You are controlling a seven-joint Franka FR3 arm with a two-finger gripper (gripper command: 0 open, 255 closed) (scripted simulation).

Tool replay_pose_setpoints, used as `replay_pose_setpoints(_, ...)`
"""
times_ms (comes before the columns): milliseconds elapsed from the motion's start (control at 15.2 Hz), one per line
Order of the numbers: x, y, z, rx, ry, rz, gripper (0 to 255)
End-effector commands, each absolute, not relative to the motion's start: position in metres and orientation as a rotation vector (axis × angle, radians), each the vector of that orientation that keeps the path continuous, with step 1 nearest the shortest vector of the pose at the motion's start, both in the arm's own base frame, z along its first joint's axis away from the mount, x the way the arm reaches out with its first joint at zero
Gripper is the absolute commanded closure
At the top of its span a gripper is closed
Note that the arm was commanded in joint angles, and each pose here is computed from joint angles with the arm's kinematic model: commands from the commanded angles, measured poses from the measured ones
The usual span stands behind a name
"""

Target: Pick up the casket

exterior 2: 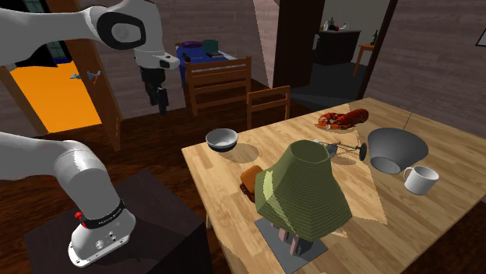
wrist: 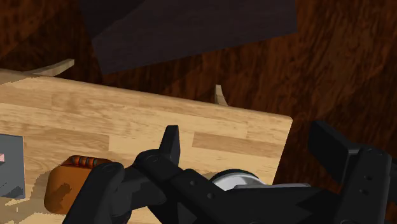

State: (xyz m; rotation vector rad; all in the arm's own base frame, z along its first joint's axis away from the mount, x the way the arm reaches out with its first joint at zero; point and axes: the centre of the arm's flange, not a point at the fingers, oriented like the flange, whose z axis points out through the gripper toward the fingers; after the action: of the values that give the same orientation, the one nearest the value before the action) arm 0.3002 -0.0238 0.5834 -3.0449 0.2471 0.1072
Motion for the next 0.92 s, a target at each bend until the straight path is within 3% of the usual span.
replay_pose_setpoints(0,0.300,-0.024,0.583,-3.045,0.247,0.107,0)
replay_pose_setpoints(858,0.458,0.008,0.463,-3.390,0.857,0.326,0)
